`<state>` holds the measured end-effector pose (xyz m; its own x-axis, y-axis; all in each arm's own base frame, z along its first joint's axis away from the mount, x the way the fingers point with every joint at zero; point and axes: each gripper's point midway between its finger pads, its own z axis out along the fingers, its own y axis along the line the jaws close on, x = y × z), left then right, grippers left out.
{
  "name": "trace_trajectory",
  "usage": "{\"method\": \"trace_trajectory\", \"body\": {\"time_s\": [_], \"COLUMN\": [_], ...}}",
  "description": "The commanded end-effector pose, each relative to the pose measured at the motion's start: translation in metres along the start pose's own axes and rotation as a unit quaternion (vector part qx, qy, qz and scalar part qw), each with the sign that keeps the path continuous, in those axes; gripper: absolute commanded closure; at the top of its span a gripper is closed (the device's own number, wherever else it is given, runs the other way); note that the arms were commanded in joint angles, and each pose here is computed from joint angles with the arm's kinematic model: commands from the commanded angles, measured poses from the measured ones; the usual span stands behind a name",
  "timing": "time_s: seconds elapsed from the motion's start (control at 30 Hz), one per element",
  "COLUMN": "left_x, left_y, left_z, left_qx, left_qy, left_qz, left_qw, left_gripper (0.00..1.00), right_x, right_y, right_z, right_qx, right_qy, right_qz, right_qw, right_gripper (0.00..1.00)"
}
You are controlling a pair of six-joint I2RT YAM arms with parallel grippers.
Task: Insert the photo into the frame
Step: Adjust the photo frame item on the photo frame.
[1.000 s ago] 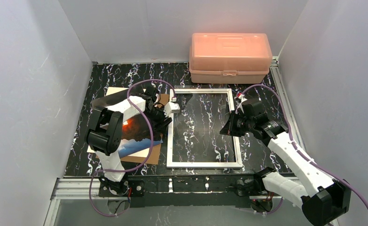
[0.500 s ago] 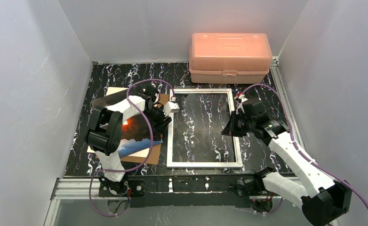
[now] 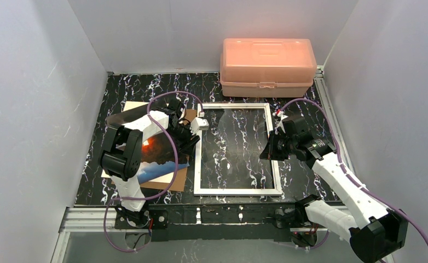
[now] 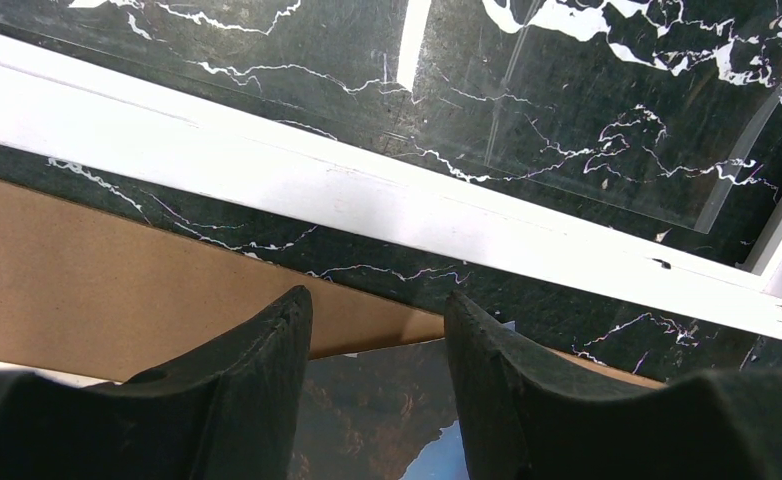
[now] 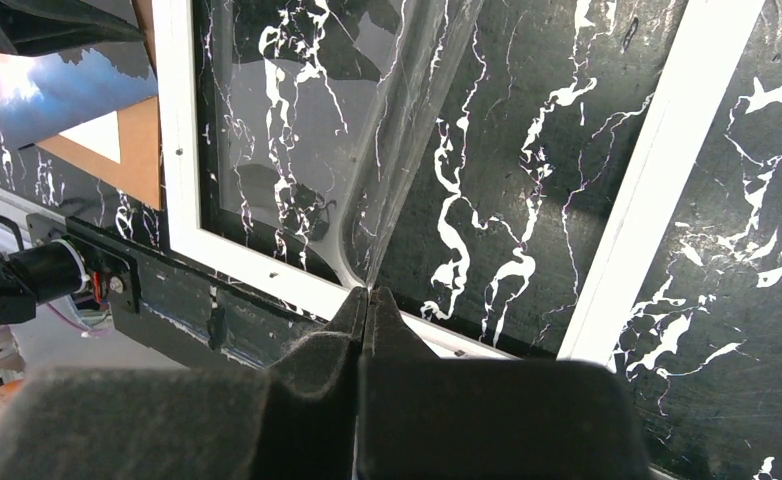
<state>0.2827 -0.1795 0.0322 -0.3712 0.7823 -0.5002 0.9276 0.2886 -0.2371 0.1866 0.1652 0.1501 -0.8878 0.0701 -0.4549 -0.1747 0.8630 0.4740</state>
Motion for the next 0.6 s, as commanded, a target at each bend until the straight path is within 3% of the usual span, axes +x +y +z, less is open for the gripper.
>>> {"method": "trace_trajectory", "body": {"time_s": [0.0,0.17,0.3,0.43,0.57], "left_x": [-0.013,-0.020,-0.035,-0.051,-0.085], "left_y": [-0.003,0.002,0.007,0.011,-0.005], "left_z": [-0.012,-0.017,-0.028,-0.039,-0.050], "left_qx": [0.001,-0.012,-0.029,-0.022,-0.005], "left_qy": [-0.019,-0.028,-0.048,-0.051,-0.087], "left_qz": [0.006,-0.010,-0.025,-0.032,0.039], "left_qw": [1.000,0.999,0.998,0.998,0.995], "left_gripper": [0.51,0.50,0.44,0.42,0.35], "right_x": [-0.010,-0.033,-0.050,-0.046,-0.052], "right_y": [0.012,0.030,0.047,0.048,0.054], "right_z": [-0.005,-0.015,-0.021,-0.012,-0.004], "right_qx": [-0.025,-0.048,-0.074,-0.084,-0.105], "right_qy": [-0.010,-0.035,-0.056,-0.041,-0.051], "right_qz": [-0.003,-0.005,-0.001,0.014,0.026], "right_qw": [1.000,0.998,0.996,0.996,0.993], "right_gripper": [0.99,0.99,0.99,0.99,0.99]}}
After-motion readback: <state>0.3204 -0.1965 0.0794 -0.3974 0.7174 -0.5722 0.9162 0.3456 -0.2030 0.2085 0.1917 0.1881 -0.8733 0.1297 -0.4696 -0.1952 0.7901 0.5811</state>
